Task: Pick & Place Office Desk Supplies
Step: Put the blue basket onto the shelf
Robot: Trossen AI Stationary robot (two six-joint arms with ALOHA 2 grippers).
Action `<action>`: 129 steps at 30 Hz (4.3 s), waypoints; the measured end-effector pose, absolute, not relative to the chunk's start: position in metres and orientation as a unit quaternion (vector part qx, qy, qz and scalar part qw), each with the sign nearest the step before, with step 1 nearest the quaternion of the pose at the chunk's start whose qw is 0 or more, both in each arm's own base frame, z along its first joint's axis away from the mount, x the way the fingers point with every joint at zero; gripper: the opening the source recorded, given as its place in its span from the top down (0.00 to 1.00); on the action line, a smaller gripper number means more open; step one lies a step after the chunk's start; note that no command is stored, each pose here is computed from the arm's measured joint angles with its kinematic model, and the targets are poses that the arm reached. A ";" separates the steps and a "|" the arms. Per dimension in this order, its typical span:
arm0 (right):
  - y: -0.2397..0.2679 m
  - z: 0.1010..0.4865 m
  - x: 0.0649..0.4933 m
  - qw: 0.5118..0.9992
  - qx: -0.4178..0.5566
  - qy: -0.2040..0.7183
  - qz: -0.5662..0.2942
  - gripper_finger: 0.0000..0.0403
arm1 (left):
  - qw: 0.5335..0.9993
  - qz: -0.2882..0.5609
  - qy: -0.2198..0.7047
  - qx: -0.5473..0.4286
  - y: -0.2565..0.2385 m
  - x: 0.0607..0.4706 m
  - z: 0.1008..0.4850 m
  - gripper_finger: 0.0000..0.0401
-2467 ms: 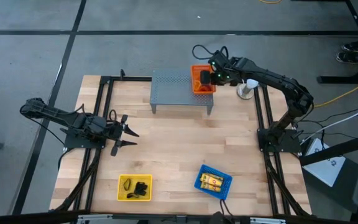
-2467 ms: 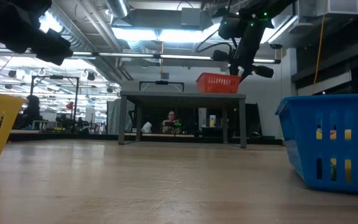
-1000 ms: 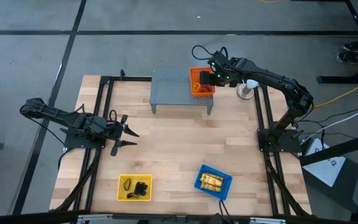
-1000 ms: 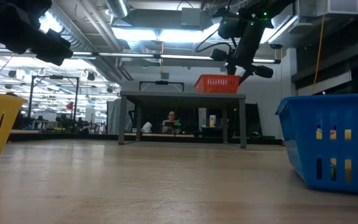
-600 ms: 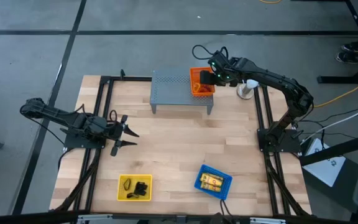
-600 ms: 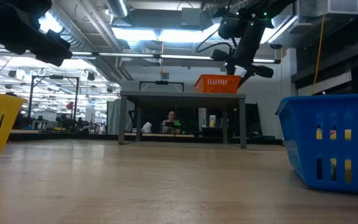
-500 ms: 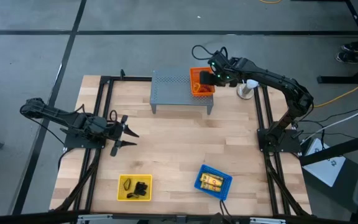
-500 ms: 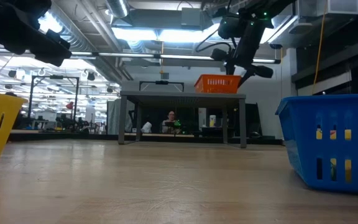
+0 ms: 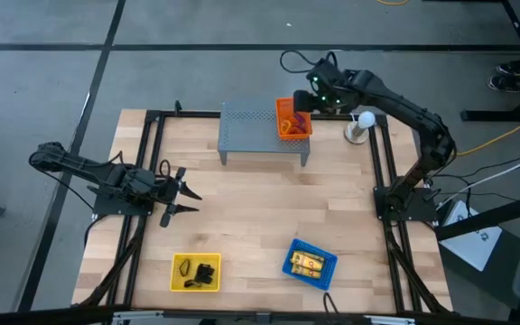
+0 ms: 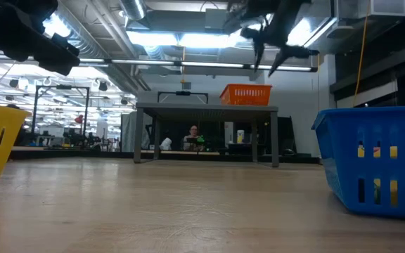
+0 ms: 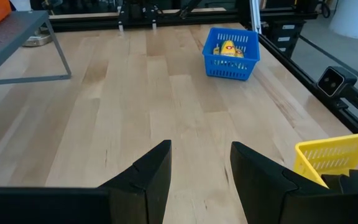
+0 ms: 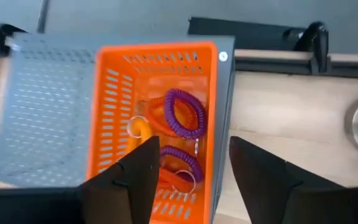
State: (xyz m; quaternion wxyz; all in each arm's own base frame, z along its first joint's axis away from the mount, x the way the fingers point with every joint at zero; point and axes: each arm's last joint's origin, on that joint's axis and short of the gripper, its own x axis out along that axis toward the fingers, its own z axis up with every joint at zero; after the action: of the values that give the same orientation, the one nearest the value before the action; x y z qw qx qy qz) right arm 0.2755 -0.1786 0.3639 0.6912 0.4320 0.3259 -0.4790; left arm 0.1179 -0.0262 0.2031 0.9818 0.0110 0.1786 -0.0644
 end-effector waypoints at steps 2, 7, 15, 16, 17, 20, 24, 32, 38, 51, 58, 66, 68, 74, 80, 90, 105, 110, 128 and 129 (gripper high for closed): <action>-0.175 0.379 0.274 0.701 0.430 0.313 -0.475 0.50 | 0.982 -0.064 0.178 0.011 -0.026 0.118 0.203 0.60; -0.157 0.425 0.278 0.758 0.360 0.261 -0.478 0.50 | 0.982 -0.064 0.180 0.012 -0.026 0.118 0.203 0.60; -0.067 0.499 0.298 0.875 0.146 0.131 -0.443 0.51 | 0.974 -0.022 0.225 0.007 -0.025 0.127 0.193 0.60; -0.052 0.504 0.299 0.883 0.126 0.123 -0.435 0.51 | 0.976 -0.027 0.218 0.007 -0.026 0.130 0.194 0.60; -0.035 0.508 0.300 0.889 0.110 0.115 -0.429 0.51 | 0.977 -0.033 0.211 0.008 -0.027 0.134 0.194 0.60; 0.010 0.515 0.295 0.898 0.078 0.094 -0.422 0.51 | 0.981 -0.040 0.191 0.008 -0.028 0.147 0.195 0.60; 0.067 0.508 0.286 0.899 0.036 0.080 -0.429 0.51 | 0.982 -0.032 0.188 0.009 -0.028 0.161 0.191 0.60; 0.153 0.441 0.275 0.896 -0.042 0.052 -0.439 0.51 | 0.971 -0.060 0.225 0.054 -0.038 0.190 0.192 0.60; 0.175 0.392 0.270 0.900 -0.063 0.039 -0.430 0.51 | 0.966 -0.038 0.234 0.103 -0.048 0.227 0.207 0.60; 0.183 0.385 0.241 0.910 -0.099 0.043 -0.399 0.51 | 0.928 -0.141 0.226 0.261 -0.133 0.300 0.221 0.60; 0.200 0.388 0.209 0.930 -0.123 0.044 -0.343 0.51 | 0.932 -0.121 0.205 0.273 -0.172 0.335 0.232 0.60; 0.213 0.357 0.158 0.962 -0.083 0.023 -0.261 0.51 | 0.943 -0.148 0.177 0.238 -0.195 0.367 0.246 0.60; 0.211 0.346 0.150 0.966 -0.066 0.017 -0.249 0.51 | 0.943 -0.150 0.179 0.237 -0.199 0.375 0.247 0.60; 0.204 0.307 0.147 0.968 0.004 0.001 -0.252 0.51 | 0.943 -0.160 0.200 0.212 -0.209 0.390 0.244 0.60; 0.221 0.286 0.157 0.967 0.031 -0.008 -0.252 0.51 | 0.948 -0.158 0.198 0.193 -0.217 0.393 0.241 0.60; 0.277 0.321 0.210 0.962 -0.076 0.043 -0.259 0.51 | 0.954 -0.145 0.195 0.174 -0.217 0.393 0.243 0.60; 0.322 0.371 0.249 0.983 -0.162 -0.039 0.081 0.51 | 0.945 -0.149 0.234 0.170 -0.231 0.380 0.235 0.60; 0.344 0.376 0.204 0.971 -0.219 -0.044 0.083 0.51 | 0.943 -0.155 0.237 0.177 -0.238 0.375 0.234 0.60; 0.333 0.342 0.152 0.993 -0.070 0.074 -0.061 0.51 | 0.943 -0.188 0.195 0.193 -0.220 0.391 0.241 0.60; 0.333 0.340 0.148 0.993 -0.067 0.073 -0.064 0.51 | 0.944 -0.187 0.195 0.191 -0.217 0.393 0.241 0.60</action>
State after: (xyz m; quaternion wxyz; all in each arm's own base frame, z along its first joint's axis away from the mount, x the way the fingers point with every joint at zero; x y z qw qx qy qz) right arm 0.1484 0.3329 0.3404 0.9930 -0.0673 0.0726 -0.0638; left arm 0.3929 -0.2175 0.2409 0.9438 0.1906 0.1953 -0.1866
